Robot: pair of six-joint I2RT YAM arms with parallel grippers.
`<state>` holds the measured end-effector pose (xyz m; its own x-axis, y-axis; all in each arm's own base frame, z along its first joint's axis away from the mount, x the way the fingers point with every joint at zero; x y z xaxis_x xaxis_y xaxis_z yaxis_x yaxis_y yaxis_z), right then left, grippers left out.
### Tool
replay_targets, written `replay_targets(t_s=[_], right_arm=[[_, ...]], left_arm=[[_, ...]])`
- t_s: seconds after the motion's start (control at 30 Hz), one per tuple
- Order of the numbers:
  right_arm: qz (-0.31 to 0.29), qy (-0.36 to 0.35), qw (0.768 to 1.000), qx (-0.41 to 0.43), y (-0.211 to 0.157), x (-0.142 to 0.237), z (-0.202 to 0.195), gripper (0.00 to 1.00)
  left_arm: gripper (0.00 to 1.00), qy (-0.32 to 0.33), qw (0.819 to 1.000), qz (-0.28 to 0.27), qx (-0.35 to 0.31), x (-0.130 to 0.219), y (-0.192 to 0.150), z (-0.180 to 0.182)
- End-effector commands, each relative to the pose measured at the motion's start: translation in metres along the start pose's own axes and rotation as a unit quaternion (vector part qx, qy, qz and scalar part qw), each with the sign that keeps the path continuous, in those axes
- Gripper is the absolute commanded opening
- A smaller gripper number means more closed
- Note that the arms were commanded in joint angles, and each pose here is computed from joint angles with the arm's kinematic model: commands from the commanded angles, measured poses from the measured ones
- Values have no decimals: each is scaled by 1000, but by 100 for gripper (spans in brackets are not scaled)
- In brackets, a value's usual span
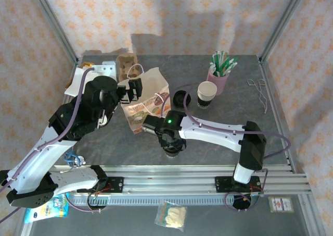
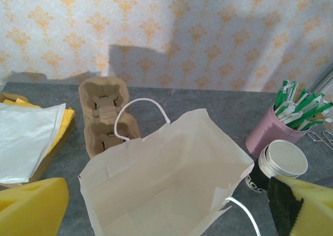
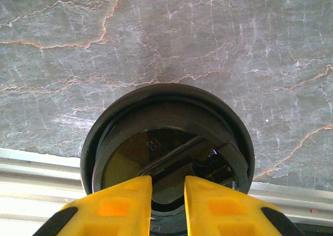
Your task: Pack the takeout coffee
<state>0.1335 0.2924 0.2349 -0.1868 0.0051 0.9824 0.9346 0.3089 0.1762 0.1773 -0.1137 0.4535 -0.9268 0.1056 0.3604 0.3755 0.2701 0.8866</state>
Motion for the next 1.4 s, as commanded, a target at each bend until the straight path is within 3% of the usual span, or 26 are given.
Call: replay_targets(t_s=[0.0,0.27,0.7,1.13,1.37], right_arm=[[26,-23,999,9,-7,-20,-3,23],[28,-23,999,9,-8,-21,-5,23],[-31,8,999,-8,13,40,-12,37],[-21,82,996,-29,-11,70,-34,67],[-60,165,983,-58,-18,101,-46,76]], left_arm=[[99,-3,1000,-5,0,1,1,2],[99,-3,1000,-7,3,4,2,4],[99,-18,1000,-2,16,3,5,-1],[99,13,998,55,-2,-5,0,-5],[99,3,998,70,-3,-5,-5,-5]])
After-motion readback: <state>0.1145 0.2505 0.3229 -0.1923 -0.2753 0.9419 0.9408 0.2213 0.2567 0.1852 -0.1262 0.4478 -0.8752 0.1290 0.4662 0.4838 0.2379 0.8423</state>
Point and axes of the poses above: each hand's point on the last joint's axis, 136 mm out from that joint toward the fingers, its own x axis back along the fingers, its own z axis along the line the jaws close on, y = z × x, the point moved 10 cm from there along x, back along the fingers, and after that the axes turned 7 degrees about x, right-handed, at the moved point
